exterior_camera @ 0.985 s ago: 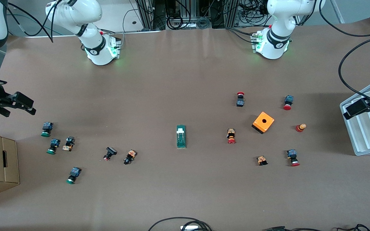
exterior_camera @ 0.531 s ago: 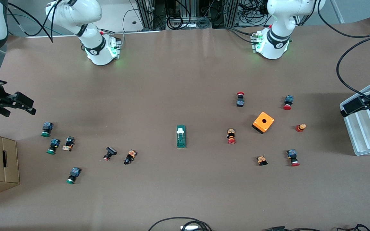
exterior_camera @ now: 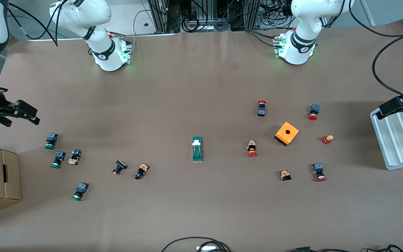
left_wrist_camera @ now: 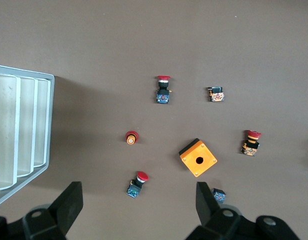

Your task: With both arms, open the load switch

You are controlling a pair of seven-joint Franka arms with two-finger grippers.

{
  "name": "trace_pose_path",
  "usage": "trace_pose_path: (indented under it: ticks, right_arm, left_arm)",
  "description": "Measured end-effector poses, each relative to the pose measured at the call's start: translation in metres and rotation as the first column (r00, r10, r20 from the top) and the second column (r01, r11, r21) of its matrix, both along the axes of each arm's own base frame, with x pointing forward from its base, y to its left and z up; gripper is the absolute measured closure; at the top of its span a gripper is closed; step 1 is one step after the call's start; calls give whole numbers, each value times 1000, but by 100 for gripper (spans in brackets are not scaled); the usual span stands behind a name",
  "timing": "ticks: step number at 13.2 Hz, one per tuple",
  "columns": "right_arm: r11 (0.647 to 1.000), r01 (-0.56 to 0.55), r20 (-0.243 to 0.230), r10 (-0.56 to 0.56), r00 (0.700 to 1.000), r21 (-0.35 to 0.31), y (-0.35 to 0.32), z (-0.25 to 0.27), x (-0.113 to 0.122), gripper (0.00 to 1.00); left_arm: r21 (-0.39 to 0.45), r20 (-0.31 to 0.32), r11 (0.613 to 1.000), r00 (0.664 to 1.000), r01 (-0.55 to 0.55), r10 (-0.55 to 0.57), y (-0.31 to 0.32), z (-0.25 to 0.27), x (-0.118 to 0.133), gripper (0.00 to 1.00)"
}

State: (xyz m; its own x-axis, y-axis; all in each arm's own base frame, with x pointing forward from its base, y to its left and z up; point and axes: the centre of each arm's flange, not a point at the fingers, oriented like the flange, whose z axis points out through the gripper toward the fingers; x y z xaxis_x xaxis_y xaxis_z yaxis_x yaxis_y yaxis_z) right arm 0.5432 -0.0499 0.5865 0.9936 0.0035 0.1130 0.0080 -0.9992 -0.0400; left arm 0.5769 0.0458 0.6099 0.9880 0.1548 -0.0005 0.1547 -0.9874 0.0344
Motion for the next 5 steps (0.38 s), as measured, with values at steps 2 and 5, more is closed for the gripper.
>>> trace_pose_path:
  ticks: [2,5]
  right_arm:
    - [1000,0,0,0,1000,0,0,0,0,0]
    - [1000,0,0,0,1000,0,0,0,0,0]
  left_arm:
    - [0,-2,1000,1000,-6,6,4,-1,0,0]
    - [0,-3,1000,1000,-8,8,4,-1,0,0]
